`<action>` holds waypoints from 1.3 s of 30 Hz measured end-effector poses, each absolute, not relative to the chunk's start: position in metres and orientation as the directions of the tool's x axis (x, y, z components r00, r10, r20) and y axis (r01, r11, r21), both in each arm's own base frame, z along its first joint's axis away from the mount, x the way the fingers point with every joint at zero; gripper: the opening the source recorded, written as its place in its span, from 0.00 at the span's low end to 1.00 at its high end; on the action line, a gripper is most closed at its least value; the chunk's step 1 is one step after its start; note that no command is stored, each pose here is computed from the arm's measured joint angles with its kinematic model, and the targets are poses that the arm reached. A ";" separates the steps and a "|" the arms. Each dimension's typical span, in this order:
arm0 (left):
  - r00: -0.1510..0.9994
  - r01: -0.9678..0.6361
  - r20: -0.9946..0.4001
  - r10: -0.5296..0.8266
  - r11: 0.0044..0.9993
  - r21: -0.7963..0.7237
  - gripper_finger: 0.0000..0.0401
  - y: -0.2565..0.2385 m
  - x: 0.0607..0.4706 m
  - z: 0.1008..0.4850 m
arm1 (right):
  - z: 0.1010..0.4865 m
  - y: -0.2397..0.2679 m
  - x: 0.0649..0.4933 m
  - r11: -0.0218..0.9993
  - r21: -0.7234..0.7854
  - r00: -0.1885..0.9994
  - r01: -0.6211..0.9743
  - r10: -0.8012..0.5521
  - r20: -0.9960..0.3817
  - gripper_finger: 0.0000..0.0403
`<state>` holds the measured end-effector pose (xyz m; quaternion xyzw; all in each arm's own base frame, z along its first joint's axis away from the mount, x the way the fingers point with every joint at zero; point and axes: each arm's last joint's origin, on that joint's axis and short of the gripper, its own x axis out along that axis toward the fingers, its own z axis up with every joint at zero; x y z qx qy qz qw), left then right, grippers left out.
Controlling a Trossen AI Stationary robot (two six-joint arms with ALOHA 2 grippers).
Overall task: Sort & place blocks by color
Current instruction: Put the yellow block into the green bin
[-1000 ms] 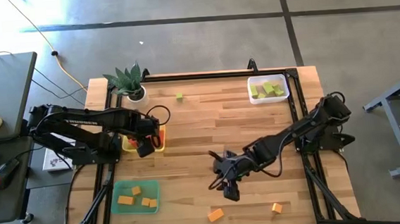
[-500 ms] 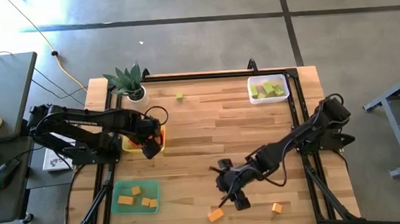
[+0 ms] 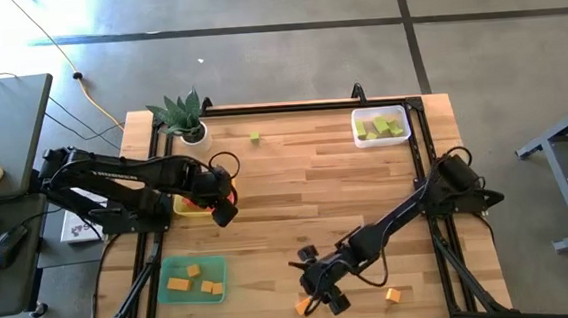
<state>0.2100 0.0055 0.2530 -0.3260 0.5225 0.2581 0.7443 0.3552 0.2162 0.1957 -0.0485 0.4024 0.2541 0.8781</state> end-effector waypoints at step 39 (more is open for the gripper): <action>0.335 -0.736 -0.941 0.050 0.638 -0.228 0.53 0.006 0.211 0.253 | 0.123 0.250 0.356 0.898 0.137 0.496 -0.418 0.352 -0.794 0.24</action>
